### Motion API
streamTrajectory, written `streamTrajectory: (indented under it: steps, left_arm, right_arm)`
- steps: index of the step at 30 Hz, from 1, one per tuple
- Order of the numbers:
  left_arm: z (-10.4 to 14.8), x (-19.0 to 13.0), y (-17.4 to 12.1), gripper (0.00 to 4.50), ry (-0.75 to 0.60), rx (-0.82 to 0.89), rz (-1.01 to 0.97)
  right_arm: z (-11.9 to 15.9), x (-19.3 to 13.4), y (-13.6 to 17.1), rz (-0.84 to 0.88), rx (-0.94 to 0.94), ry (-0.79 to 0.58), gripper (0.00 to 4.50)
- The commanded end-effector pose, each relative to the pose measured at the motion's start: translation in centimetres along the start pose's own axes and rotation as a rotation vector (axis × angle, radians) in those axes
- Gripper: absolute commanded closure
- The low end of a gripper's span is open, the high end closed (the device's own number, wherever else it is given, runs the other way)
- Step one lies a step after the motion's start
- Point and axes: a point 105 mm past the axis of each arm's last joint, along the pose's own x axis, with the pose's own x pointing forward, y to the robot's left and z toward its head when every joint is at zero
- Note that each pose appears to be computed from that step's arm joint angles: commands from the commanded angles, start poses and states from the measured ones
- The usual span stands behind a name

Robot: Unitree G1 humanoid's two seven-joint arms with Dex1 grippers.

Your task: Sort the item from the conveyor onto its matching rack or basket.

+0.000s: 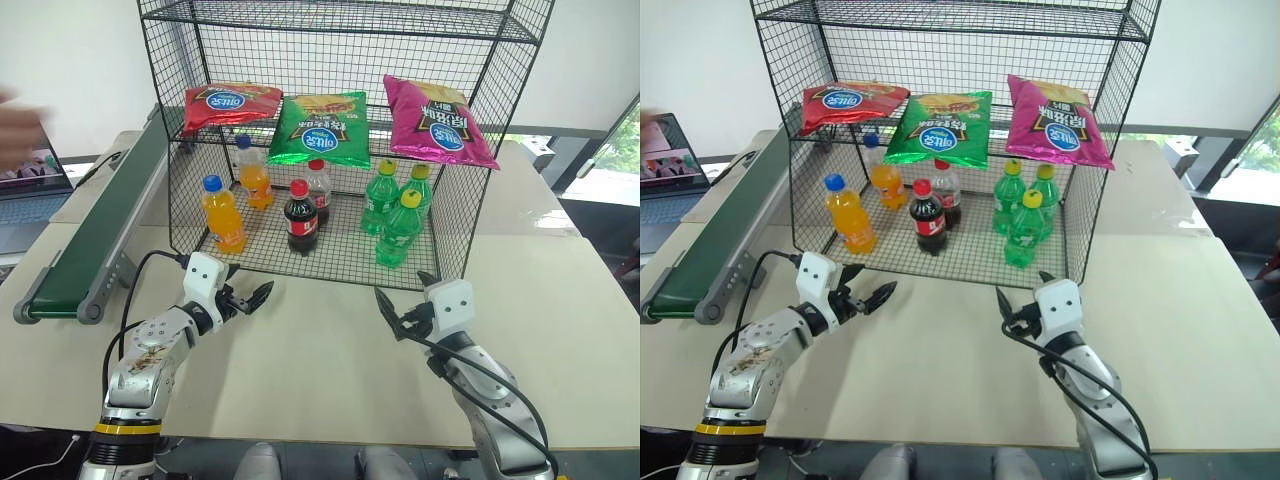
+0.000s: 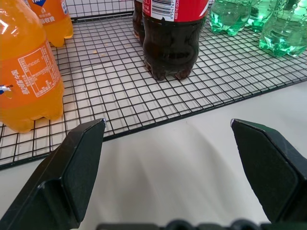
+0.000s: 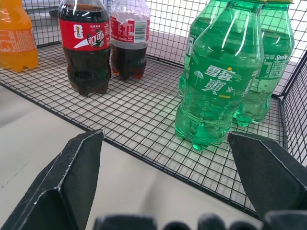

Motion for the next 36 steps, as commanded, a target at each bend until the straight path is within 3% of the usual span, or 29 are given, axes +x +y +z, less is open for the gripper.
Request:
streamTrajectory:
  steps: [1, 36]
  left_arm:
    - [1.36, 0.0, 0.04, 0.03, -0.045, 0.034, -0.003]
    - [1.77, -0.04, 0.39, 0.03, -0.068, 0.028, 0.004]
  right_arm:
    - [1.6, 0.03, -0.2, -0.01, -0.01, -0.059, 0.0]
    - [1.55, 0.13, -0.21, -0.007, -0.01, -0.059, 0.0]
